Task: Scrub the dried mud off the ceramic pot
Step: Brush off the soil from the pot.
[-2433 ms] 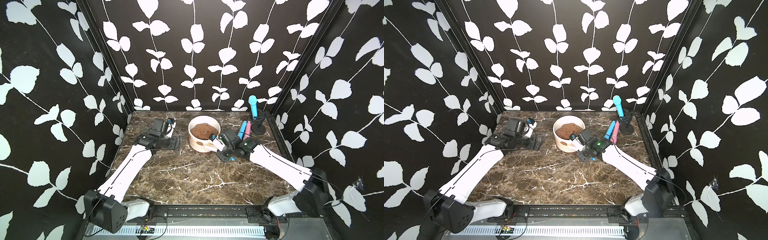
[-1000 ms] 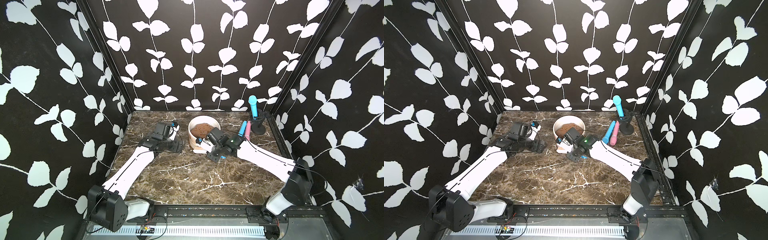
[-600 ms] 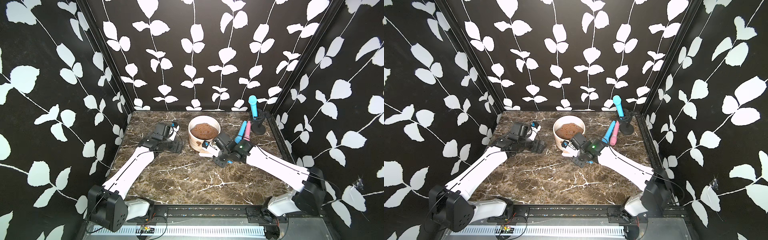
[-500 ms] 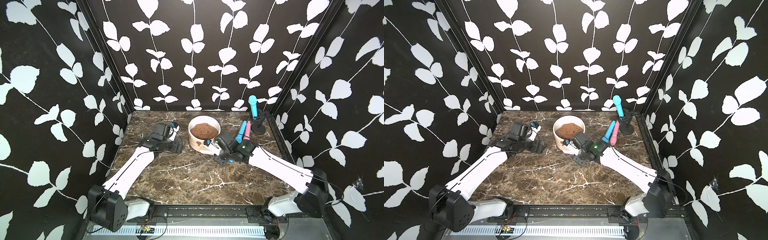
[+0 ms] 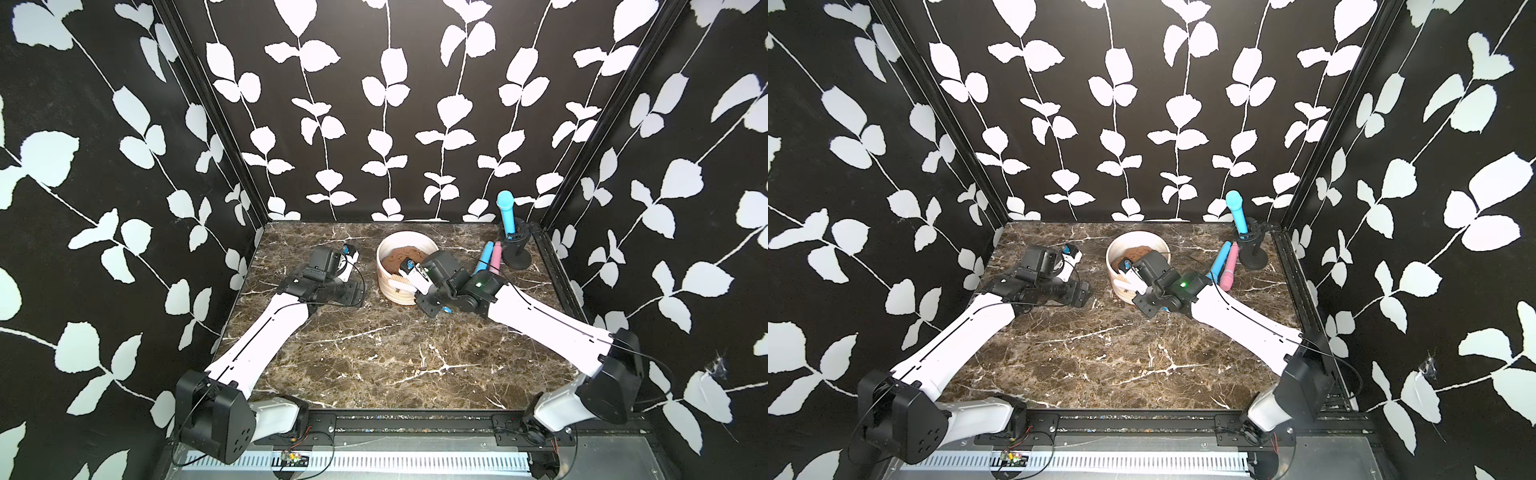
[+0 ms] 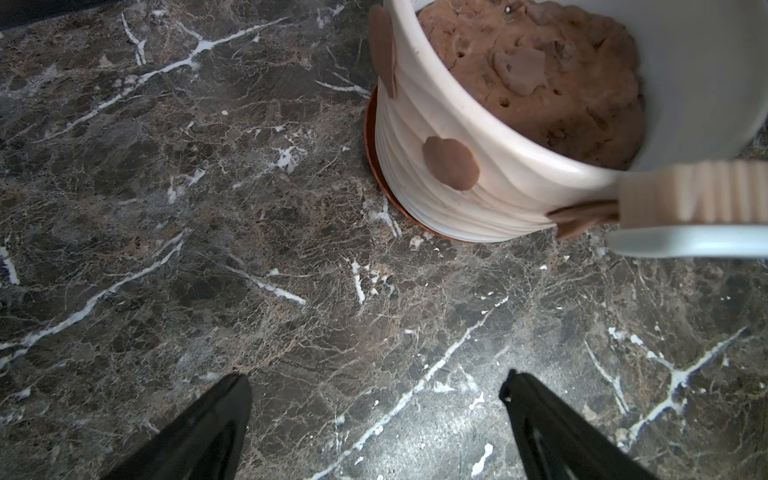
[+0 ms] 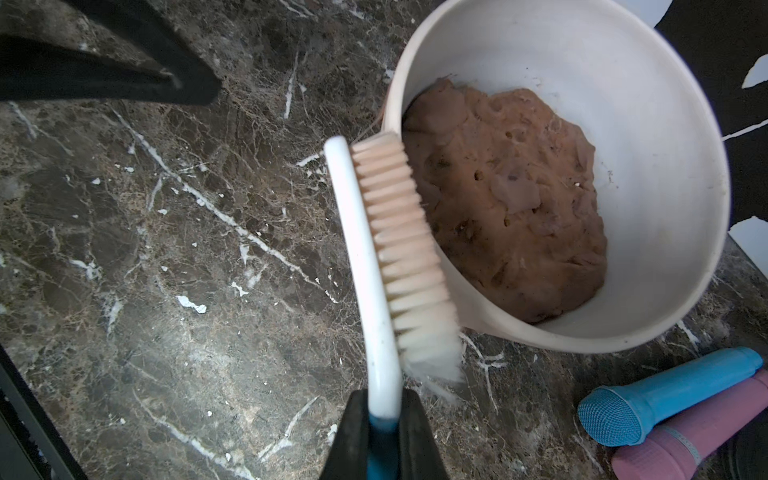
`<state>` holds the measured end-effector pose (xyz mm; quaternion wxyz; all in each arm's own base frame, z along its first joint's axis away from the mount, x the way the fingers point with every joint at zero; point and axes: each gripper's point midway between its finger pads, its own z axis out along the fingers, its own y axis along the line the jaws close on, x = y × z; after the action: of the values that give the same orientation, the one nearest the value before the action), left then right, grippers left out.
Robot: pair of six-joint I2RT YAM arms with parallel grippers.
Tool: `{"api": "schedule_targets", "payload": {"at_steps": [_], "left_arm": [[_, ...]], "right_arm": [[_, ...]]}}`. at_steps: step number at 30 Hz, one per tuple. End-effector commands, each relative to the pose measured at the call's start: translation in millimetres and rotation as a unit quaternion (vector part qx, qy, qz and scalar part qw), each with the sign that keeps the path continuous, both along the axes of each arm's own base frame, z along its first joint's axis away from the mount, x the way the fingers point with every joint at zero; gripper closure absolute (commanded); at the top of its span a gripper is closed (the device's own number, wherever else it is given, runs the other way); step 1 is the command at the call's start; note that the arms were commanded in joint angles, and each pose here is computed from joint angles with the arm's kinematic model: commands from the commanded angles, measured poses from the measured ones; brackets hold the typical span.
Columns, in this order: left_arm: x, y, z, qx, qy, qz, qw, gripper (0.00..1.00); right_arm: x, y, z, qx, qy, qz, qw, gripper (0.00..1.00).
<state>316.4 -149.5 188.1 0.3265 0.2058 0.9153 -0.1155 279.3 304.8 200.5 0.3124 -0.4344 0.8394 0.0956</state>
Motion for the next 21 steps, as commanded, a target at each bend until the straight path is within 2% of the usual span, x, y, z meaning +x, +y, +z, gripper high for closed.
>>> {"api": "schedule_targets", "payload": {"at_steps": [1, 7, 15, 21], "left_arm": [[-2, 2, 6, -0.003, -0.015, 0.0, 1.0, 0.02], [-2, 2, 5, -0.003, -0.012, -0.001, 1.0, 0.02], [-3, -1, 4, -0.008, -0.009, -0.004, 1.0, 0.02], [-3, 1, 4, -0.004, -0.01, -0.003, 1.0, 0.02]], "right_arm": [[8, 4, 2, 0.012, -0.01, -0.01, 1.0, 1.0], [1, 0, -13, 0.005, 0.011, -0.016, 1.0, 1.0], [1, -21, -56, -0.037, 0.027, -0.06, 0.997, 1.0], [-20, -10, -50, -0.004, 0.06, -0.013, 0.998, 1.0]]}}
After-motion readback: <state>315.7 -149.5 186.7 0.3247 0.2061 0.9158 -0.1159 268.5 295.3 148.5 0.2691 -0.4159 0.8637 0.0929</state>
